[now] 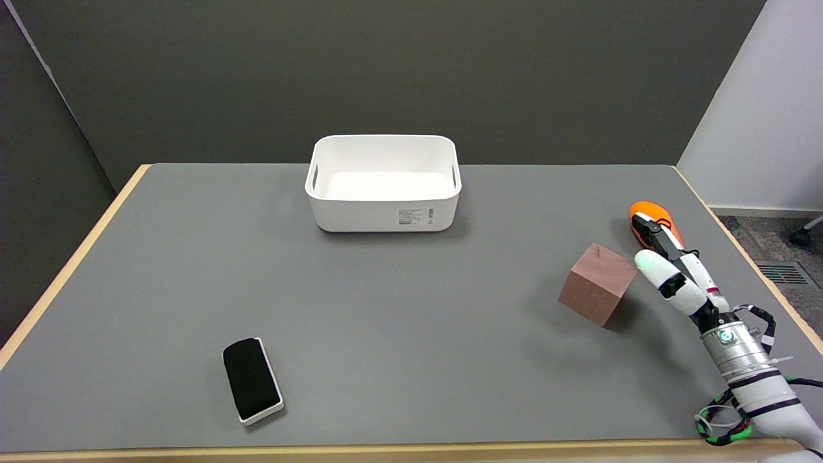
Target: Pick up wooden cube.
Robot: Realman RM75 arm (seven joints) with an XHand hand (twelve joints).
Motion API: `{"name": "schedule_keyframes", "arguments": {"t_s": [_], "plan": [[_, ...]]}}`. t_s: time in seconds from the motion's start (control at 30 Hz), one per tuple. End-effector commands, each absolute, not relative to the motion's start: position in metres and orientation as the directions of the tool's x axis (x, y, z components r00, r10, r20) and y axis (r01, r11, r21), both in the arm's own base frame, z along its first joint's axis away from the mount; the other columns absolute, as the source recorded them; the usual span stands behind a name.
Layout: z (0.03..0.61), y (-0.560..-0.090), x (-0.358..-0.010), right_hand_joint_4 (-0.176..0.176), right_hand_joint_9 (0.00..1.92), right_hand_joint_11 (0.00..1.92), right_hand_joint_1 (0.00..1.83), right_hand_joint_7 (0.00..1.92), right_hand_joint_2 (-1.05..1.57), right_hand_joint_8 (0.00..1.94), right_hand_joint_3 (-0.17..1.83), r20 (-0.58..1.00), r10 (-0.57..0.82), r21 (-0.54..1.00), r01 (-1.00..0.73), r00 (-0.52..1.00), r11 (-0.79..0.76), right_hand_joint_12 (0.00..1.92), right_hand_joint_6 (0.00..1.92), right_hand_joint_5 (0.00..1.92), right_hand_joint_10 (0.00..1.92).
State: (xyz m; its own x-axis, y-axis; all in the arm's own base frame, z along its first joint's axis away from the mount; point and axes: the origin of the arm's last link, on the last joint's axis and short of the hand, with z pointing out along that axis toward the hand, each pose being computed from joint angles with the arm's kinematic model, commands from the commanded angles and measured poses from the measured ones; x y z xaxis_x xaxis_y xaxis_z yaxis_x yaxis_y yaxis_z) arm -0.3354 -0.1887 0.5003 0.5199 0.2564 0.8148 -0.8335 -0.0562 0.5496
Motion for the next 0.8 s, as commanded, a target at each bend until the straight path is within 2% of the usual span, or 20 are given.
{"name": "schedule_keyframes", "arguments": {"t_s": [0.03,0.27,0.5,0.6,0.7,0.8], "plan": [[0.507,-0.2,-0.352,-0.171,0.02,0.0,0.15,0.06,0.5,0.25,0.9,0.846,0.271,0.483,-0.875,0.459,-0.025,0.29,0.37,0.05,0.31],[0.5,-0.203,-0.35,-0.176,0.02,0.0,0.16,0.06,0.5,0.24,0.9,0.854,0.258,0.479,-0.876,0.452,-0.051,0.33,0.37,0.05,0.32],[0.484,-0.205,-0.354,-0.176,0.02,0.0,0.16,0.06,0.5,0.25,0.89,0.876,0.159,0.472,-0.878,0.456,-0.084,0.38,0.37,0.05,0.34],[0.477,-0.205,-0.358,-0.176,0.02,0.0,0.16,0.05,0.49,0.22,0.89,0.881,0.13,0.466,-0.881,0.454,-0.083,0.38,0.32,0.05,0.31],[0.473,-0.204,-0.362,-0.176,0.08,0.0,0.3,0.08,0.52,0.1,0.95,0.887,0.125,0.456,-0.887,0.445,-0.076,0.27,0.21,0.08,0.14],[0.47,-0.203,-0.365,-0.176,0.08,0.0,0.33,0.07,0.52,0.09,0.95,0.883,0.106,0.465,-0.882,0.457,-0.073,0.27,0.19,0.08,0.12]]}}
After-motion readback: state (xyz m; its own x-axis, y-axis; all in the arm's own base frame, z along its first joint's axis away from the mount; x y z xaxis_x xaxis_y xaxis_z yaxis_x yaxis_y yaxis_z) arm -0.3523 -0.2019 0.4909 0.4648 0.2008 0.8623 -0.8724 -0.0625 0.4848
